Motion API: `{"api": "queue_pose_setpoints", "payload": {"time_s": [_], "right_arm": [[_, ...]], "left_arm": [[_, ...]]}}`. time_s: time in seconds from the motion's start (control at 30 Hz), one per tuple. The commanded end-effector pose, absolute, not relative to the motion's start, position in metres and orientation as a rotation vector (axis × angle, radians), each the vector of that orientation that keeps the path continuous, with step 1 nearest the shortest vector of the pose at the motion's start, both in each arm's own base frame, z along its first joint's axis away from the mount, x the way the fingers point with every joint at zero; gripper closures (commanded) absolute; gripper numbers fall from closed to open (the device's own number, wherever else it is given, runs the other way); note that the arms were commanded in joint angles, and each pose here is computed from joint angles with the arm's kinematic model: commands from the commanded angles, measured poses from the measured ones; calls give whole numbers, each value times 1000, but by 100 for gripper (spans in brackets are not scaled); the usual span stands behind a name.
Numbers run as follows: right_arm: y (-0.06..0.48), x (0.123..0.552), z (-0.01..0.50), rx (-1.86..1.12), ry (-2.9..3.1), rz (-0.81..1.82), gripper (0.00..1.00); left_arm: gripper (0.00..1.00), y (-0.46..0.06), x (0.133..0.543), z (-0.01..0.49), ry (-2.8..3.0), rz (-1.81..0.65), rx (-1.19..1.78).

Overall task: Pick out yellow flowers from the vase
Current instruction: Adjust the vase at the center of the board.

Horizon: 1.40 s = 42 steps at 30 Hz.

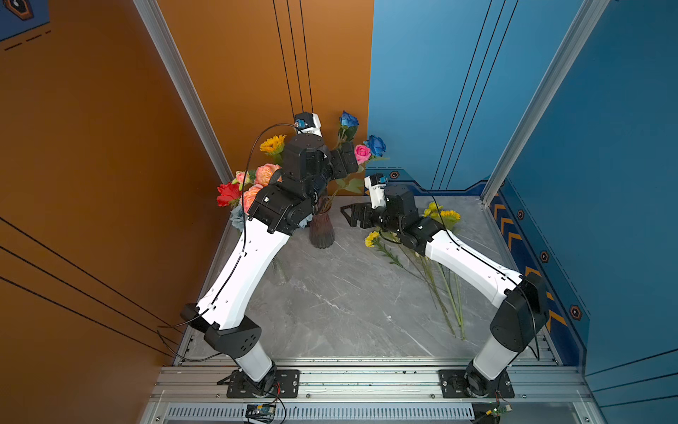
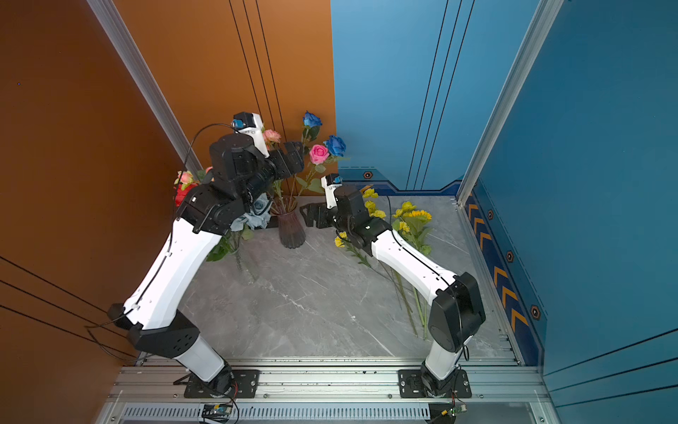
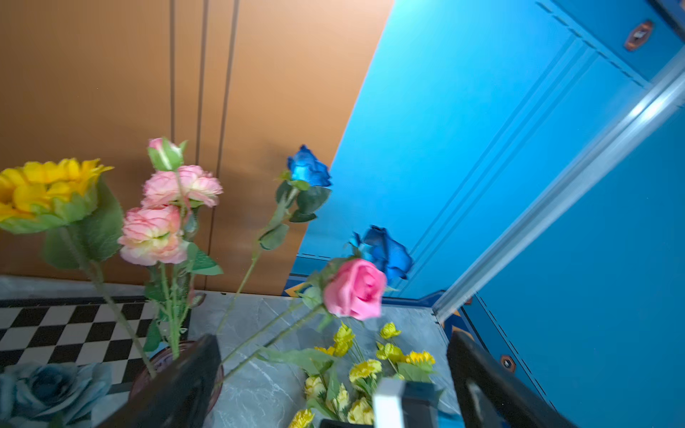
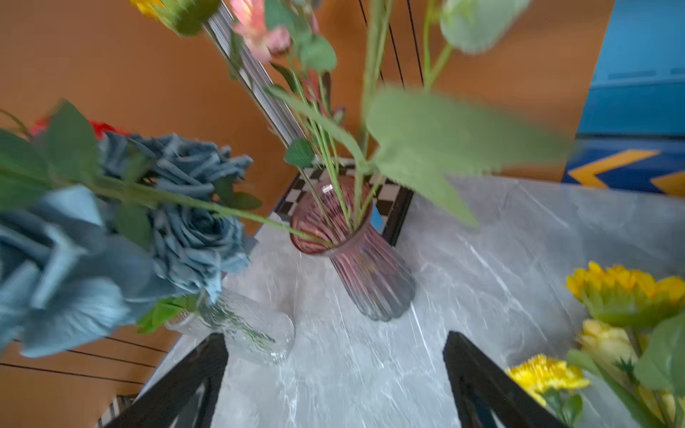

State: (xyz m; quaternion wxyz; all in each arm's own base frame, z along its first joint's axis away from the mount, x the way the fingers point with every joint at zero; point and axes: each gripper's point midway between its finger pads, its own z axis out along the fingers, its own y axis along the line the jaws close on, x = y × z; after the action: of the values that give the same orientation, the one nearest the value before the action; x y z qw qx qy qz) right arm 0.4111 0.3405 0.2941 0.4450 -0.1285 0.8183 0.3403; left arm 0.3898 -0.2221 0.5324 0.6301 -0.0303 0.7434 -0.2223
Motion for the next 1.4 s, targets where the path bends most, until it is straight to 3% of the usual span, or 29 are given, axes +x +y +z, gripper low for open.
{"api": "queue_pose_setpoints", "payload": {"time_s": [0.0,0.13,0.33,0.5,0.93,1.37], "right_arm": [[328,403,298,-276,2026,890,0],[303,407,274,-218,2099,846,0],[262,425,247,-130,2197,771,0],[255,442,239,-81,2225,824,0],[317,492,215,20,2258,1233,0],[387,561,171,44,2248,1411,0]], "left_arm": [[2,-261,349,533,1698,-553,157],[2,-274,328,478,1801,-565,191],[2,-239,312,419,1697,-699,-72],[2,-228,308,357,1771,-557,-124],[2,-178,324,247,1752,-157,-278],[2,-142,374,187,1835,11,-411]]}}
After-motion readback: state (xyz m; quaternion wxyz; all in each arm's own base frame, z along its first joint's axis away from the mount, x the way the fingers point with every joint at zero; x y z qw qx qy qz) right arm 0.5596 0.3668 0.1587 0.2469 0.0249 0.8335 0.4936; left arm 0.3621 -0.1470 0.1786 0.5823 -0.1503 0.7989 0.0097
